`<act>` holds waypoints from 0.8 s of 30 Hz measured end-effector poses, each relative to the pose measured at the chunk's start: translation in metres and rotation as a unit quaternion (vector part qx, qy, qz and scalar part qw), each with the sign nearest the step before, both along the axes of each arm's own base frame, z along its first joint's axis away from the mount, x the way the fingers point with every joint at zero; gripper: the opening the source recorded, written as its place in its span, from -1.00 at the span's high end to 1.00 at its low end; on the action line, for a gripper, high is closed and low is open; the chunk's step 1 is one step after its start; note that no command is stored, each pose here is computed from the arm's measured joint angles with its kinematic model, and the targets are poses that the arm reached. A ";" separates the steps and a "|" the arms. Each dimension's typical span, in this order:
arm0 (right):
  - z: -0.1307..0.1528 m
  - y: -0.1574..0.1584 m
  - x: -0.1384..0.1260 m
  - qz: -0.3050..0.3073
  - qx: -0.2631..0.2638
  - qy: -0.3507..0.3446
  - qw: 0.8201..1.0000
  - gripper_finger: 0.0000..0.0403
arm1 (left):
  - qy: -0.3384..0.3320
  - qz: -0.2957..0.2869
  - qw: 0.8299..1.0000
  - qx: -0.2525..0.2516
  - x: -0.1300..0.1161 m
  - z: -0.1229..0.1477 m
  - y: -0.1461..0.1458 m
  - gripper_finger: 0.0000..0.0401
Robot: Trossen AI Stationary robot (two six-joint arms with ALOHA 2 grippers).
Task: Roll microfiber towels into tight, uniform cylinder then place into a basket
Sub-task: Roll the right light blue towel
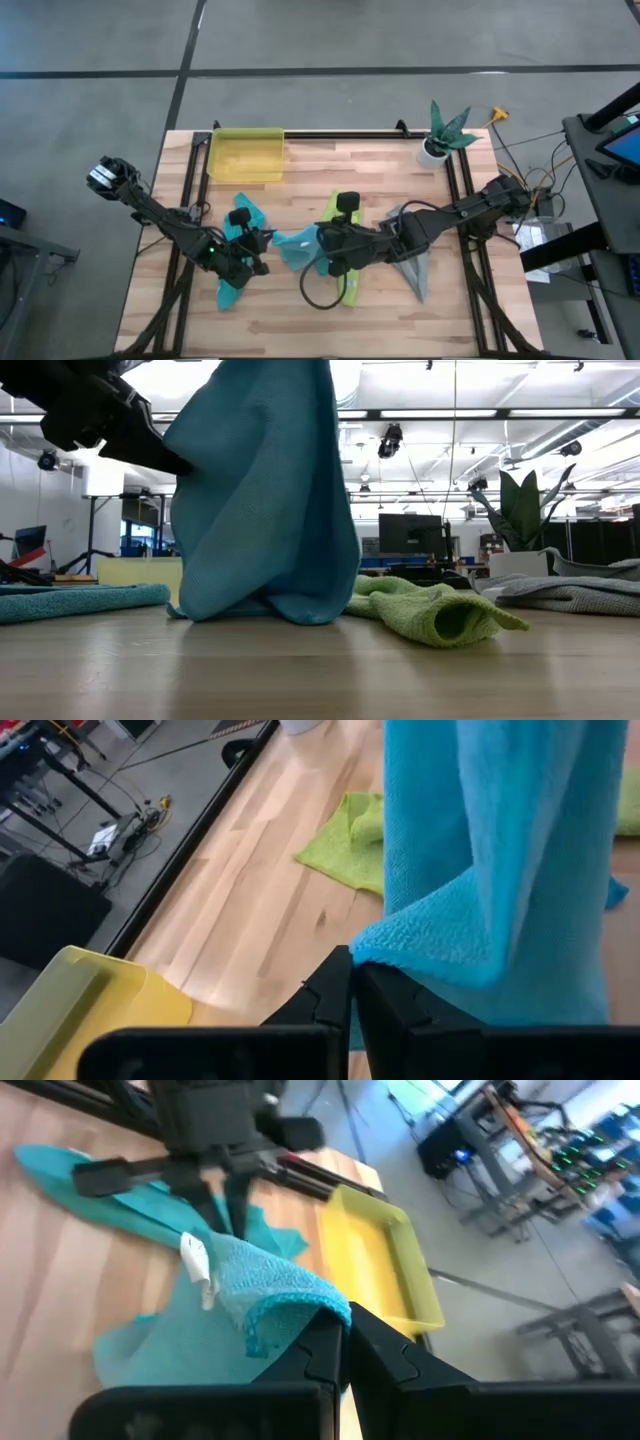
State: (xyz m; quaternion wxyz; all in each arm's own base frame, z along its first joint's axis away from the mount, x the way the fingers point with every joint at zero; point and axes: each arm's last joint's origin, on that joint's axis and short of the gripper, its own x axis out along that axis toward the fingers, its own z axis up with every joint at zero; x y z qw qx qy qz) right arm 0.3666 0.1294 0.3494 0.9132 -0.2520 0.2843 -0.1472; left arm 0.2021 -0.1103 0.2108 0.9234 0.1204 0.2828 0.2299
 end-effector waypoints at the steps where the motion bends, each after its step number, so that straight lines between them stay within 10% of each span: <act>1: -0.001 -0.001 -0.001 -0.018 -0.008 0.000 1.000 0.96 | 0.003 0.001 1.000 0.001 -0.001 -0.001 0.000 1.00; 15: -0.036 -0.006 -0.021 -0.126 -0.054 0.053 0.989 0.96 | -0.015 0.020 0.998 0.053 0.001 0.012 0.000 1.00; 24: -0.030 -0.032 -0.022 -0.226 -0.176 0.025 0.958 0.96 | -0.046 0.029 0.985 0.162 0.006 0.085 0.003 1.00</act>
